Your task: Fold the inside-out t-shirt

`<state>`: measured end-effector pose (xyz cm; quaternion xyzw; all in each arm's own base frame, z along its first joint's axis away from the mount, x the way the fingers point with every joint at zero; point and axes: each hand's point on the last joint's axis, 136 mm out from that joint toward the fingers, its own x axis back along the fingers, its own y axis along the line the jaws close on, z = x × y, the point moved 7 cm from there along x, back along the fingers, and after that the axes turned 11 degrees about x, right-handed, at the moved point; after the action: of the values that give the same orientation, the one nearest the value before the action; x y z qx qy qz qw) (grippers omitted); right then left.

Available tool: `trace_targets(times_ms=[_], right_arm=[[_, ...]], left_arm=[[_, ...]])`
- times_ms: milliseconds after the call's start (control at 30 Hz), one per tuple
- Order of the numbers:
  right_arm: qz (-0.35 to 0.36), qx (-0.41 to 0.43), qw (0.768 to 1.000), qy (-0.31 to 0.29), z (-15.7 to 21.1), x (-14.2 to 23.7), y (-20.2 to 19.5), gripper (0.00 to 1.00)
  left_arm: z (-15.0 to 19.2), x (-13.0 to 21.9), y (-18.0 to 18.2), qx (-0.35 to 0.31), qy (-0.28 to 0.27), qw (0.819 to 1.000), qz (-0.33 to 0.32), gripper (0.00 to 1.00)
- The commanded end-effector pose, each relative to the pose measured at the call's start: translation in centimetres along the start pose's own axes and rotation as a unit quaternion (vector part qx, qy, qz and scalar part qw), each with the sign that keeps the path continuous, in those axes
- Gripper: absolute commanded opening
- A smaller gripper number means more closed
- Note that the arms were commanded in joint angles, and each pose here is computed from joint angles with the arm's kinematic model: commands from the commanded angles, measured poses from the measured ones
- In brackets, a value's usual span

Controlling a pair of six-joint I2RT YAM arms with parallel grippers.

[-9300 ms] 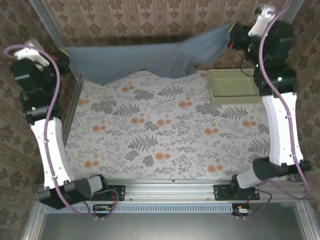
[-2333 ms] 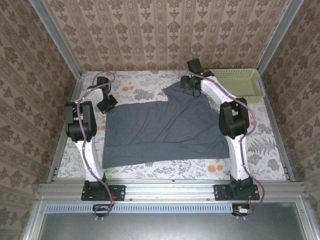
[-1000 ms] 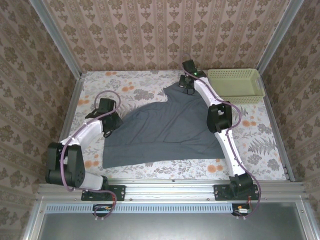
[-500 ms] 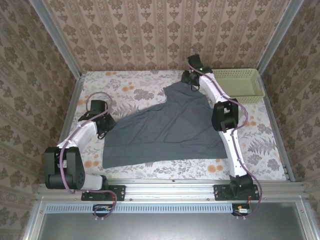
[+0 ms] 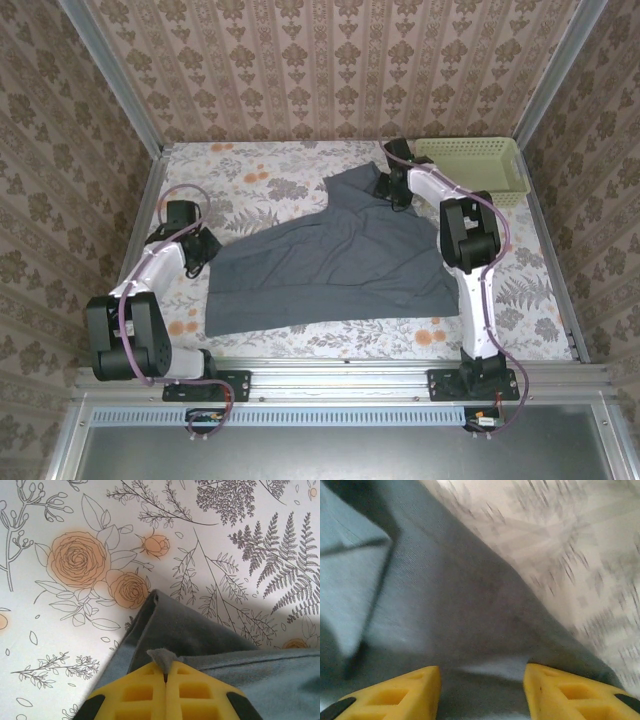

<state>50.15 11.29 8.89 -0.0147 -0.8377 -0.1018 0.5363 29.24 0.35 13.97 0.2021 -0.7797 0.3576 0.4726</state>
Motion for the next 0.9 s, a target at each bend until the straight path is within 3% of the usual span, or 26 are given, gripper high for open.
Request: trace_targets(times_ms=[0,367,600,867], right_arm=[[0.006,-0.025,1.000,-0.007,2.0,1.5,-0.1,0.50],[0.031,0.001,0.999,0.014,10.7,5.0,-1.3,0.49],[0.017,0.067,0.996,-0.057,5.2,8.6,0.2,0.49],[0.036,0.077,0.995,-0.049,-0.7,5.0,0.5,0.50]], left_arm=[[-0.1,0.6,0.6,-0.006,-0.002,1.000,-0.002,0.00],[0.0,1.6,1.4,-0.001,-0.010,1.000,0.002,0.00],[-0.1,1.4,1.3,0.001,-0.009,1.000,0.002,0.00],[0.0,1.1,1.1,0.002,0.000,1.000,0.009,0.00]])
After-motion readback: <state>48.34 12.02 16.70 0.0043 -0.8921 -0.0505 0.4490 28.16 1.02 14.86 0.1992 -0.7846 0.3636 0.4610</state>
